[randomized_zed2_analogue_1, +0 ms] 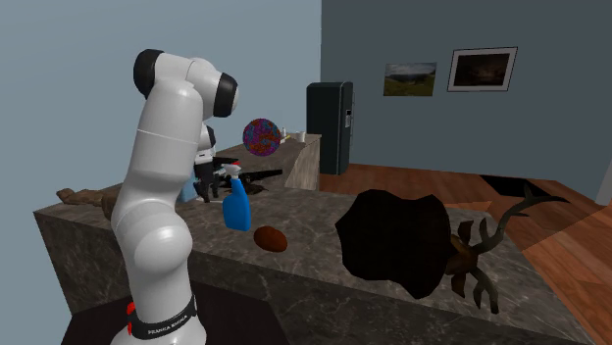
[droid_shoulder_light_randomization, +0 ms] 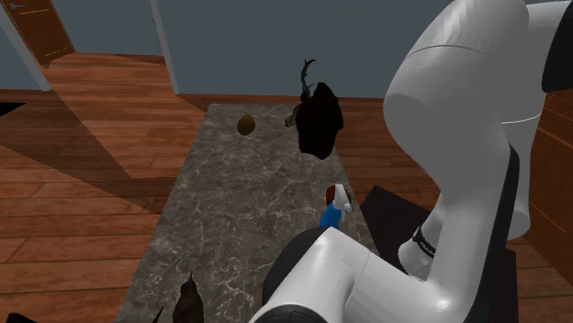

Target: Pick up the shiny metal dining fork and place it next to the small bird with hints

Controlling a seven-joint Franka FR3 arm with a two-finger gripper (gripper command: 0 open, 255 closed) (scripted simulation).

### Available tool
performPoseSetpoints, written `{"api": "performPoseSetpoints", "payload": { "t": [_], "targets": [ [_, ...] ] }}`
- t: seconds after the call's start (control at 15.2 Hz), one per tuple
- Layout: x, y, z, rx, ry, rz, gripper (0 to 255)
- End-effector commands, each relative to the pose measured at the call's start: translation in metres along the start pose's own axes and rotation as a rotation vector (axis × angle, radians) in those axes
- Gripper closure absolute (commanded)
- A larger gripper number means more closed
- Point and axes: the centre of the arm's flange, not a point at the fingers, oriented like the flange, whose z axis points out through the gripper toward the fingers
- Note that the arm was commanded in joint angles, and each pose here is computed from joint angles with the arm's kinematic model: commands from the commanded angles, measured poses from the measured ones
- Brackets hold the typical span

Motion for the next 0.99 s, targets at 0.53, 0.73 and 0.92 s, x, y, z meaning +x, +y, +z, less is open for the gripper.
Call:
{"api": "performPoseSetpoints", "payload": {
  "t": [0.53,0.73,0.92],
  "targets": [
    [0.000,0.000,-0.050,0.000,0.000,0.001,0],
    [0.000,0.000,-0.050,0.000,0.000,0.000,0],
    [0.000,0.000,-0.050,0.000,0.000,0.001,0]
  ]
}}
